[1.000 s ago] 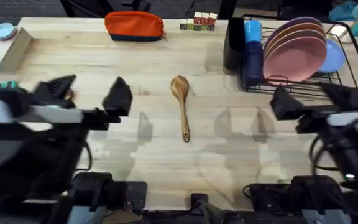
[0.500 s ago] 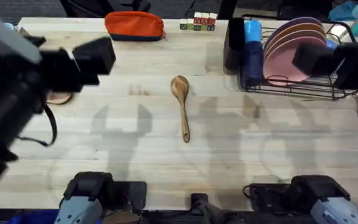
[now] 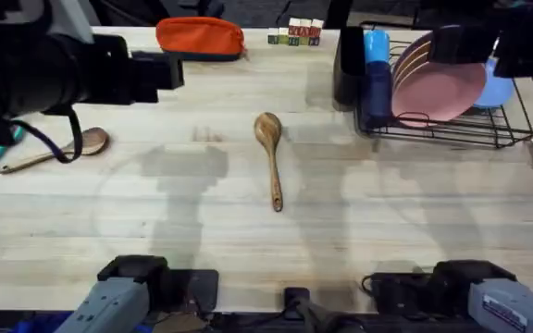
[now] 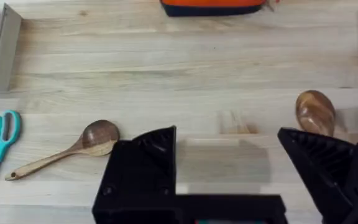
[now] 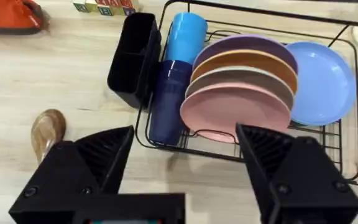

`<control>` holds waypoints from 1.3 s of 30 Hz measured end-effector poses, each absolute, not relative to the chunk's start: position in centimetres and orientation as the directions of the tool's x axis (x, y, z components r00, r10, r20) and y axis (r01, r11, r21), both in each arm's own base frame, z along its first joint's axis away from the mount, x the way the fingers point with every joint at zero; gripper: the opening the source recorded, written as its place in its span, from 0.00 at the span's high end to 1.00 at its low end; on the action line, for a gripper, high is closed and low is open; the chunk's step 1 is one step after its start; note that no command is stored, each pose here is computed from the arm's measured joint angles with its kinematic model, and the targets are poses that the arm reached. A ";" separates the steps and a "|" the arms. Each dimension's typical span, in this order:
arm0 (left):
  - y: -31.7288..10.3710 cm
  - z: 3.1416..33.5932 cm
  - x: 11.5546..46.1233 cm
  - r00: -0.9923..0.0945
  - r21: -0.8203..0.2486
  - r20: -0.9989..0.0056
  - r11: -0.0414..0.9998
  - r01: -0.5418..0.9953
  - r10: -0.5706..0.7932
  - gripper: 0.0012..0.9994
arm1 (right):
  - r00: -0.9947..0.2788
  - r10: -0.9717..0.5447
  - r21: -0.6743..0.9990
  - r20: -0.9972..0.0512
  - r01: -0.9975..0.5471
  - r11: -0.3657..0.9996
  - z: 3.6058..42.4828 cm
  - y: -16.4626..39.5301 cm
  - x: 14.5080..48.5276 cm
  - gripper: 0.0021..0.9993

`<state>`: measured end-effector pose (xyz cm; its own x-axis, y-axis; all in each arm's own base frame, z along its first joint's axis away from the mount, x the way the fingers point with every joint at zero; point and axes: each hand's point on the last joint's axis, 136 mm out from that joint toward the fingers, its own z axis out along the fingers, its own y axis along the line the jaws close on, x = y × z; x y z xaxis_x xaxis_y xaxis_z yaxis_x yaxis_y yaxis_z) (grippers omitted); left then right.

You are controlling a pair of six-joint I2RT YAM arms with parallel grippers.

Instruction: Pick up the spoon on the table one by one and put them onto the rack

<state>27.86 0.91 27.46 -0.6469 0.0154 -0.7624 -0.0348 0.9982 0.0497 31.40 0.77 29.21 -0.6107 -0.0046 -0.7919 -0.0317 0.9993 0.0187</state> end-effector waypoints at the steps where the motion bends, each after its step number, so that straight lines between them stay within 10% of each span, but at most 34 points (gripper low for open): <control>1: 0.9 27.2 27.9 -0.657 0.055 -0.753 0.998 -0.031 0.021 0.00 | -0.607 -0.007 0.017 -0.795 -0.034 0.999 29.3 0.8 31.5 0.01; 39: 20.2 22.2 23.9 -0.885 0.478 -0.410 0.878 -0.004 0.219 0.00 | -0.602 -0.036 -0.006 -0.797 -0.051 0.999 29.4 0.8 31.5 0.01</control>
